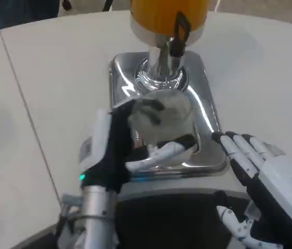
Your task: Grasp the cup under the faucet to collect the drink, then remove the cup.
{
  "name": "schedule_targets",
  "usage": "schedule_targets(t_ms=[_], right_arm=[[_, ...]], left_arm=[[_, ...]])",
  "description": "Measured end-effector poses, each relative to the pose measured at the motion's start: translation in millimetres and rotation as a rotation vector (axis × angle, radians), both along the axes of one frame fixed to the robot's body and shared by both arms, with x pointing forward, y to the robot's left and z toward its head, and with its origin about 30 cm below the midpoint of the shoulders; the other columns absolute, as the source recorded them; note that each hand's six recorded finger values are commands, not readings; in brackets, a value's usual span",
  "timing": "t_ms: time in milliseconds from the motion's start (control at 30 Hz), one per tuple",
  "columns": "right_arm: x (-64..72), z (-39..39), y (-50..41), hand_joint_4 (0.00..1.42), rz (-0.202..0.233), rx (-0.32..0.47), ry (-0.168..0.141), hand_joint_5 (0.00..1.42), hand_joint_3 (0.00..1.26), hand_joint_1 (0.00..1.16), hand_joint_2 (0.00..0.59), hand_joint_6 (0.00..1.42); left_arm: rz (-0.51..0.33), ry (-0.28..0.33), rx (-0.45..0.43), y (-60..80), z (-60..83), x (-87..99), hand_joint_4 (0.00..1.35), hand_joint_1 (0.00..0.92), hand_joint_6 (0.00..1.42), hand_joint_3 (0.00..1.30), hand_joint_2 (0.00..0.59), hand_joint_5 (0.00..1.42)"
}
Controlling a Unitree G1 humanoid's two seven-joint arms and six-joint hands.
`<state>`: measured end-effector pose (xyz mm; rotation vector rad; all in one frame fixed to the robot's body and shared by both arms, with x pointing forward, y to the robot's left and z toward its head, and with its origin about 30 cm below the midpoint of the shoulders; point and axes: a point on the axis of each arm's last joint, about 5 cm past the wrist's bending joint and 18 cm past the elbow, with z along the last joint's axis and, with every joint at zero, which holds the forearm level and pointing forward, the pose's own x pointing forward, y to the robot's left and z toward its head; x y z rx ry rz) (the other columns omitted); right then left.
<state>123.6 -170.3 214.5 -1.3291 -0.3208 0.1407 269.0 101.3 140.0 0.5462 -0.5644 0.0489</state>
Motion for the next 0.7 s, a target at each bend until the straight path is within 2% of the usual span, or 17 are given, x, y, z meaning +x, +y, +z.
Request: schedule_targets(t_ms=[233, 467, 600, 700], right_arm=[[-1.9, 5.6, 2.0, 0.00, -0.005, 0.002, -0.011, 0.00, 0.00, 0.28, 0.586, 0.05], [-1.0, 6.5, 3.2, 0.00, -0.019, 0.006, 0.000, 0.00, 0.00, 0.28, 0.586, 0.05], [0.2, 7.9, 3.8, 0.00, -0.015, 0.007, -0.007, 0.00, 0.00, 0.29, 0.586, 0.05], [2.2, 8.4, 2.8, 0.00, -0.024, 0.011, -0.007, 0.00, 0.00, 0.29, 0.586, 0.05]], left_arm=[[0.001, 0.031, 0.014, -17.6, -3.1, 20.1, 1.15, 0.696, 1.42, 1.17, 0.060, 1.42], [0.085, 0.015, 0.011, -23.7, -1.5, 37.5, 1.12, 0.695, 1.42, 1.14, 0.069, 1.41], [0.142, 0.013, 0.014, -23.7, -3.7, 43.2, 1.11, 0.691, 1.42, 1.07, 0.092, 1.38], [0.180, -0.001, 0.018, -22.8, -4.7, 46.3, 1.12, 0.634, 1.42, 0.91, 0.120, 1.28]])
